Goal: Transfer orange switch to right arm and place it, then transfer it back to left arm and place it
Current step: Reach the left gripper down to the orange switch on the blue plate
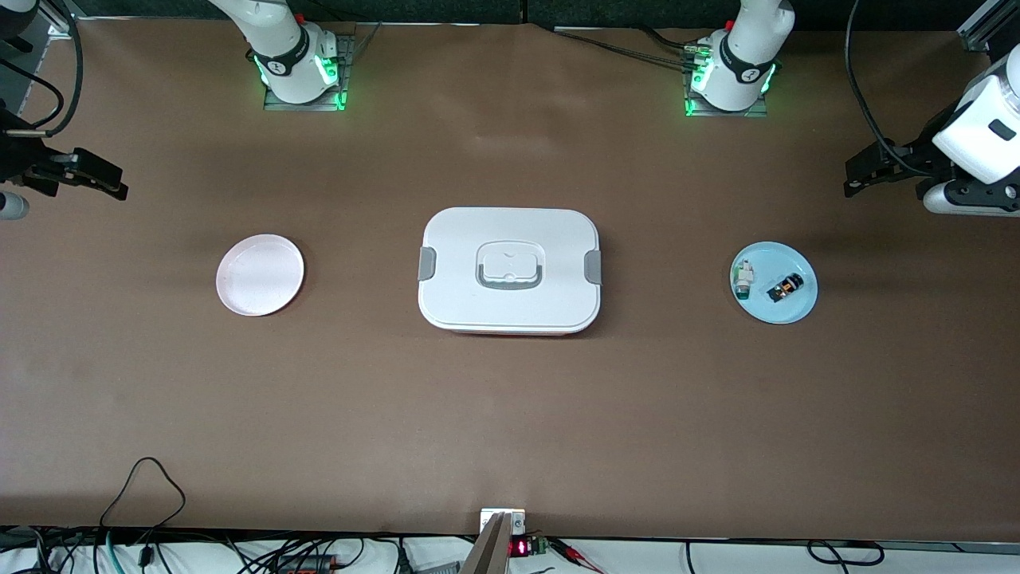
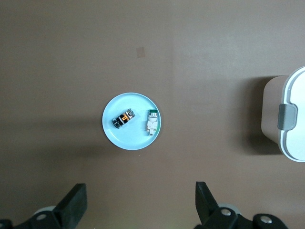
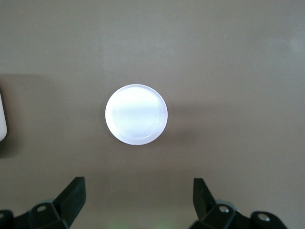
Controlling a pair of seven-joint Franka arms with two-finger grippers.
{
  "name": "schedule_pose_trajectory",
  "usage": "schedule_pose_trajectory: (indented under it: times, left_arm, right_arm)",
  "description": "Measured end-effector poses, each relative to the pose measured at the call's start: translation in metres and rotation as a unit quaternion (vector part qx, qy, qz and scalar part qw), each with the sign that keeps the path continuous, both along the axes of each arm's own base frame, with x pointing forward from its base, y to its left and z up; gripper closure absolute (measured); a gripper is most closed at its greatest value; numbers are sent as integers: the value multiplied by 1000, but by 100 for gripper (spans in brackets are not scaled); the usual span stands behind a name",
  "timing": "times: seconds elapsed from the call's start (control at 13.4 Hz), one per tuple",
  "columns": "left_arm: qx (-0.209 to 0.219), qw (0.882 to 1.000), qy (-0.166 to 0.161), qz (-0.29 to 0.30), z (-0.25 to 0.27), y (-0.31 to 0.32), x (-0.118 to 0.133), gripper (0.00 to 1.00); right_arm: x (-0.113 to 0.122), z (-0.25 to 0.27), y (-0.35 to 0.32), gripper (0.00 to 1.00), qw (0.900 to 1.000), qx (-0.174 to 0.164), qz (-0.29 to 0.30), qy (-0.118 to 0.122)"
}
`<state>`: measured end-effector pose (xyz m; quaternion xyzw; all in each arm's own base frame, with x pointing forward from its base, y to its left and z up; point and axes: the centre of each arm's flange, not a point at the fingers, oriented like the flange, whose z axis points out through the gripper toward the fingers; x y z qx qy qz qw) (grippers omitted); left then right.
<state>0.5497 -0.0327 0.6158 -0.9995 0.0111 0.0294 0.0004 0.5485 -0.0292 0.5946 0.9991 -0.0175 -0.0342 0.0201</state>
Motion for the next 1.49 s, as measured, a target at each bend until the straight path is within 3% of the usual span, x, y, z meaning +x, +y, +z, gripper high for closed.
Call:
schedule_pose_trajectory:
  times: [0.37, 0.6, 0.97, 1.34, 1.49]
  left_arm:
    - [1, 1000, 11, 8, -3, 2, -2, 0]
    - [13, 997, 70, 0, -27, 11, -5, 0]
    - [12, 989, 140, 43, -109, 71, 22, 0]
    - [4, 984, 160, 82, -183, 117, 33, 0]
    - [25, 982, 152, 109, -210, 127, 30, 0]
  right_arm:
    - [-18, -1, 0, 0, 1000, 3, 3, -7]
    - [-19, -2, -1, 0, 1000, 3, 3, -6]
    - [-19, -2, -1, 0, 1000, 3, 3, -7]
    - [-19, -2, -1, 0, 1000, 3, 3, -7]
    - [-19, -2, -2, 0, 1000, 3, 2, -7]
